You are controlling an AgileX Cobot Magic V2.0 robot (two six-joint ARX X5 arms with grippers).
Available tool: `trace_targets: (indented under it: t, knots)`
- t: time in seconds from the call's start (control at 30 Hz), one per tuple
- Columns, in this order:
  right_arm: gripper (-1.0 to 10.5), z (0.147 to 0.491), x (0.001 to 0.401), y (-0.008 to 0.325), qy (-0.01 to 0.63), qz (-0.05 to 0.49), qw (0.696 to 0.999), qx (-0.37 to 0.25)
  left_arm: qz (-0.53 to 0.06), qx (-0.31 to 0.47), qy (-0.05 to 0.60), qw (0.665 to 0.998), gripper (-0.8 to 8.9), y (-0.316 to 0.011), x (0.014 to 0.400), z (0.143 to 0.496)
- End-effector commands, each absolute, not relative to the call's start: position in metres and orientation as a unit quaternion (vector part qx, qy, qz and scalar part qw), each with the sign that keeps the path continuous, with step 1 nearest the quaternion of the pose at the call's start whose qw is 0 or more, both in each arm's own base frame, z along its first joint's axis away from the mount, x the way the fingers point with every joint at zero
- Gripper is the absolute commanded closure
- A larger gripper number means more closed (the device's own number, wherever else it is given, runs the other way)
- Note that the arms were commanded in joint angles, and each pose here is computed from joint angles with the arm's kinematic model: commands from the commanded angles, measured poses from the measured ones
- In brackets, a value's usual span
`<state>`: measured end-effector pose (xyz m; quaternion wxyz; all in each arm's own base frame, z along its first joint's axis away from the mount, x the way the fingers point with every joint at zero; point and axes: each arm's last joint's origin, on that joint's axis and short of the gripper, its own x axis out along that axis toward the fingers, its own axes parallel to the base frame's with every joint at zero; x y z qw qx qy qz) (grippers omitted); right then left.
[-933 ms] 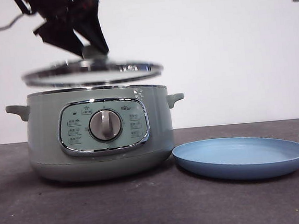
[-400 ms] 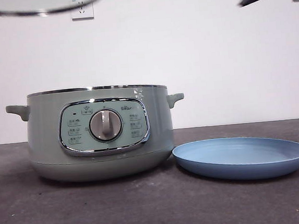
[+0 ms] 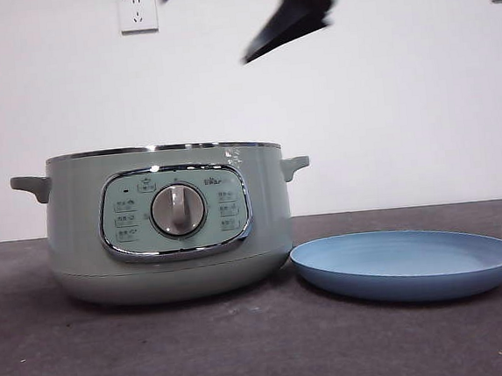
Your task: Take the potato out from the steamer,put the potato on the plate,close the lid
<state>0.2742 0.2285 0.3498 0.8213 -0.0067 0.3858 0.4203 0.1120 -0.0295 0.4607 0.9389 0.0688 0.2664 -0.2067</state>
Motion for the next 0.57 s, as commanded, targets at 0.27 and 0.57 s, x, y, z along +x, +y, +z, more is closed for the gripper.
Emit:
trace_targets:
  t: [0.27, 0.57]
  knots:
    - [2.9, 0.303, 0.320, 0.295, 0.405, 0.378, 0.829, -0.075, -0.202, 0.060, 0.230, 0.950, 8.22, -0.021, 0.075, 0.469]
    - [2.9, 0.259, 0.334, 0.313, 0.423, 0.341, 0.832, -0.114, -0.203, 0.058, 0.238, 0.948, 8.22, -0.020, 0.071, 0.468]
